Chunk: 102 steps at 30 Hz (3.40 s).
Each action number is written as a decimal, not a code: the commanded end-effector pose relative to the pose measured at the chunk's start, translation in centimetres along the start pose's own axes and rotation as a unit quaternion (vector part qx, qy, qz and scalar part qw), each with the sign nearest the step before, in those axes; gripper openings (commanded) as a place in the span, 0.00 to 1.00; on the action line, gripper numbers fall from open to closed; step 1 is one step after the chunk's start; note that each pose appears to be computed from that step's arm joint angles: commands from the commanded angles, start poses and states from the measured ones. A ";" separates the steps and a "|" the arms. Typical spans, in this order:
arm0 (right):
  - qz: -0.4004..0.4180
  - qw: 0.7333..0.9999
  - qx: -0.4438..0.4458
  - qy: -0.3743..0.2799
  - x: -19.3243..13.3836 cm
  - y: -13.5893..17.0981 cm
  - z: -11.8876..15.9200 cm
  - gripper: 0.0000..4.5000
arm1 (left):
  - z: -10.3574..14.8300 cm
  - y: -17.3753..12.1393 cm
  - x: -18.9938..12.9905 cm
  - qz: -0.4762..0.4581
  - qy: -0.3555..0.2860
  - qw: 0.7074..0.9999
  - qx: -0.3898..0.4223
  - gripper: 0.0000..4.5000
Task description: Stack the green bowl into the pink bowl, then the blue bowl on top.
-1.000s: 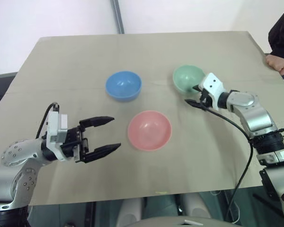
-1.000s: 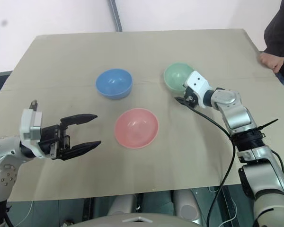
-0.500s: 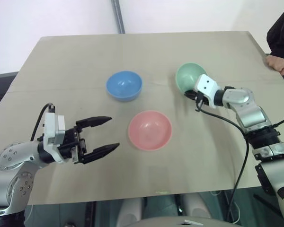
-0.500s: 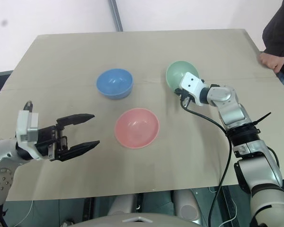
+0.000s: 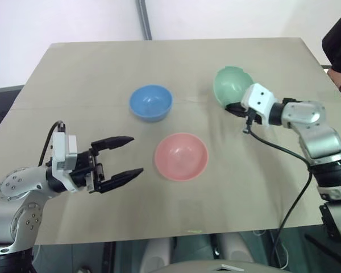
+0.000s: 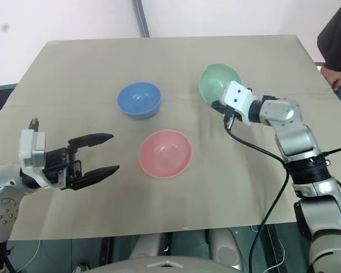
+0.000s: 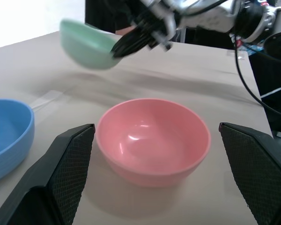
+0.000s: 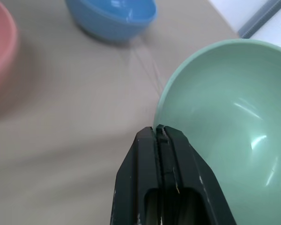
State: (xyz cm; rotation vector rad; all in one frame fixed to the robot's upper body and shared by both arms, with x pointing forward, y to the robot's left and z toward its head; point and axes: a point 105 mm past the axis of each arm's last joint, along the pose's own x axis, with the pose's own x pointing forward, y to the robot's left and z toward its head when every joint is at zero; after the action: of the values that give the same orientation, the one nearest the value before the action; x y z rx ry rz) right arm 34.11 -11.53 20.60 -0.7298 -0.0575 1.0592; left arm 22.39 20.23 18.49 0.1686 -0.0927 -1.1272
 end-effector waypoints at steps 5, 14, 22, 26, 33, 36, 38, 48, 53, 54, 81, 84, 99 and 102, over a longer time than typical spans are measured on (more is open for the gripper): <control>0.238 0.963 0.000 -0.128 -2.3 8.0 7.4 0.01 | -0.7 1.7 -1.6 0.006 0.010 1.000 0.012 1.00; 0.296 0.943 -0.013 -0.149 0.7 10.2 8.0 0.01 | -0.6 2.5 -1.5 0.007 0.016 1.000 0.020 1.00; 0.291 0.946 -0.015 -0.140 1.6 9.8 7.3 0.38 | -0.4 2.2 -2.1 0.014 0.022 0.999 0.023 1.00; 0.258 0.953 0.005 -0.158 0.4 8.8 8.6 0.58 | -0.3 2.4 -2.1 0.028 0.021 0.999 0.020 1.00; 0.092 0.976 0.093 -0.174 0.1 4.2 9.1 0.58 | -0.5 4.9 -1.7 0.127 0.086 0.988 0.036 1.00; 0.022 0.985 0.112 -0.132 0.3 2.4 7.7 0.58 | 0.2 8.1 -2.0 0.209 0.165 0.956 0.125 1.00; 0.014 0.986 0.114 -0.124 0.1 2.2 7.4 0.58 | 1.2 9.4 -1.3 0.208 0.201 0.941 0.176 1.00; -0.026 0.987 0.110 -0.115 -0.1 1.7 6.7 0.58 | 2.4 13.6 4.6 0.027 0.353 0.850 0.390 1.00; -0.046 0.987 0.109 -0.108 -0.9 2.0 6.3 0.58 | 0.5 14.7 6.5 -0.036 0.395 0.815 0.424 1.00; -0.049 0.987 0.109 -0.107 -0.9 2.1 6.2 0.58 | 0.1 14.8 6.7 -0.044 0.398 0.810 0.428 1.00; -0.091 0.986 0.105 -0.095 -1.9 1.2 5.1 0.59 | 0.3 13.0 7.4 -0.085 0.318 0.833 0.445 0.11; -0.096 0.985 0.103 -0.096 -2.2 0.8 5.1 0.59 | 2.7 11.6 7.7 -0.097 0.264 0.840 0.464 0.11; -0.067 0.988 0.122 -0.068 -7.1 3.9 4.0 0.59 | 4.9 2.5 7.6 -0.339 0.098 0.791 0.500 0.11; -0.019 0.990 0.132 -0.043 -9.2 6.6 3.8 0.59 | 4.8 2.8 7.8 -0.347 0.107 0.782 0.507 0.11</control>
State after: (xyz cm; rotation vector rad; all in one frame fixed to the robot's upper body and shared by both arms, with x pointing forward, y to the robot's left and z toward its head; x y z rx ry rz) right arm 24.22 -15.41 20.78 -0.3970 0.0603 0.9999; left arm 27.62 13.95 22.61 1.3625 -0.4193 -1.6976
